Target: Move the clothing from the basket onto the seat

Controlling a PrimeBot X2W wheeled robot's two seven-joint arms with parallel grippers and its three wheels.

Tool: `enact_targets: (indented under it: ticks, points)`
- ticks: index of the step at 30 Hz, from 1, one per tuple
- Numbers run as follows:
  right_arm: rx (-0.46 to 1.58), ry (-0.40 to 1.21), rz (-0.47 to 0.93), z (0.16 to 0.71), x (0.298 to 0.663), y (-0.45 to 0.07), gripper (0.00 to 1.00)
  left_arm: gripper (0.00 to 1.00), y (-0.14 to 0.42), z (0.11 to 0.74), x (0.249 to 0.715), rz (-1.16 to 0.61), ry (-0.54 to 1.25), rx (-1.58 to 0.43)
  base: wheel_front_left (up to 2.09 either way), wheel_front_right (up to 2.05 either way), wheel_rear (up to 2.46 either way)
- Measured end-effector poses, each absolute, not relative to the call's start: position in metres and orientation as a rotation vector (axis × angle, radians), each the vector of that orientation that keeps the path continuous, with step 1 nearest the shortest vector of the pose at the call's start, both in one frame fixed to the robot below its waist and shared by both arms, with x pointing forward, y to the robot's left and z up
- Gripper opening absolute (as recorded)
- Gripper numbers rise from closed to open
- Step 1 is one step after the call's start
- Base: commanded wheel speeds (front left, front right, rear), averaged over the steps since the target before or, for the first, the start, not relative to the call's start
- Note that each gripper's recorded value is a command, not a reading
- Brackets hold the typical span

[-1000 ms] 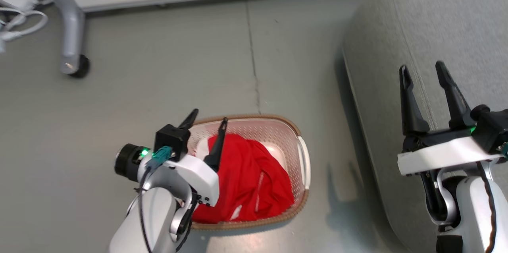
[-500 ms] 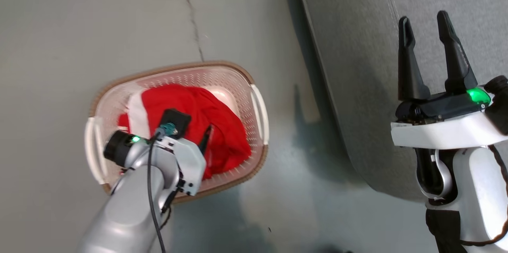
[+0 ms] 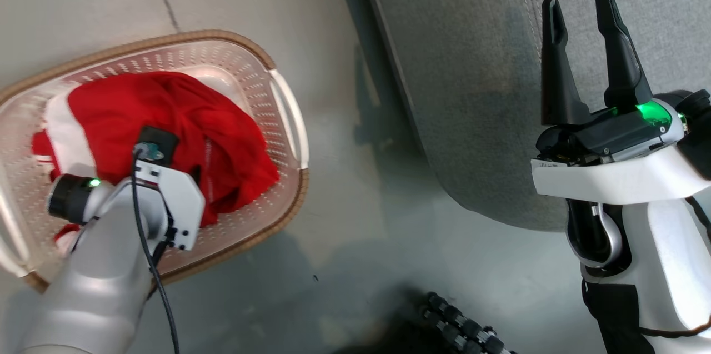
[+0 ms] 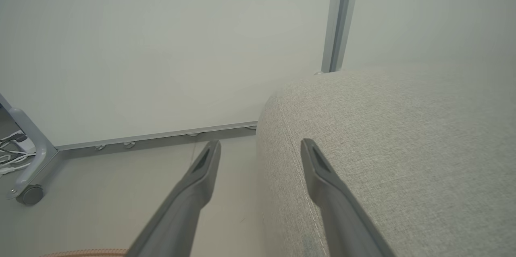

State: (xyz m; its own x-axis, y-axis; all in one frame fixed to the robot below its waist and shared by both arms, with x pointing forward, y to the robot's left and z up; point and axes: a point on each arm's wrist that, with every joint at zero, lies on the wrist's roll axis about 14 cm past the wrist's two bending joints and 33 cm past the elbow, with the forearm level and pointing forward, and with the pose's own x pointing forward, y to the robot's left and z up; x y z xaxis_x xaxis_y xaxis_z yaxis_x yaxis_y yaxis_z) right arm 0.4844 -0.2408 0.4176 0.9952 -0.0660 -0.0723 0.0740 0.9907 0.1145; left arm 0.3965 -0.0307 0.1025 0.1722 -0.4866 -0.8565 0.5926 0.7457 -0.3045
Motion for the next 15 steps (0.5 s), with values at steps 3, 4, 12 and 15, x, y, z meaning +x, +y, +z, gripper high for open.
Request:
enact_targets:
  ticks: [3, 4, 12, 15]
  points:
    - [0.104, 0.08, -0.087, 0.414, 0.483, -0.247, 1.0, 1.0, -0.033, 0.087, 0.392, -0.774, 1.206, 0.114, 0.0, 0.0, 0.0]
    - [0.101, 0.083, -0.092, 0.413, 0.482, -0.25, 1.0, 1.0, -0.036, 0.083, 0.389, -0.775, 1.22, 0.106, 0.0, 0.0, 0.0]
    - [0.098, 0.091, -0.098, 0.409, 0.482, -0.251, 1.0, 0.0, -0.037, 0.079, 0.399, -0.758, 1.183, 0.125, 0.0, 0.0, 0.0]
    - [0.095, 0.088, -0.086, 0.41, 0.483, -0.247, 1.0, 0.0, -0.04, 0.09, 0.406, -0.752, 1.124, 0.11, 0.0, 0.0, 0.0]
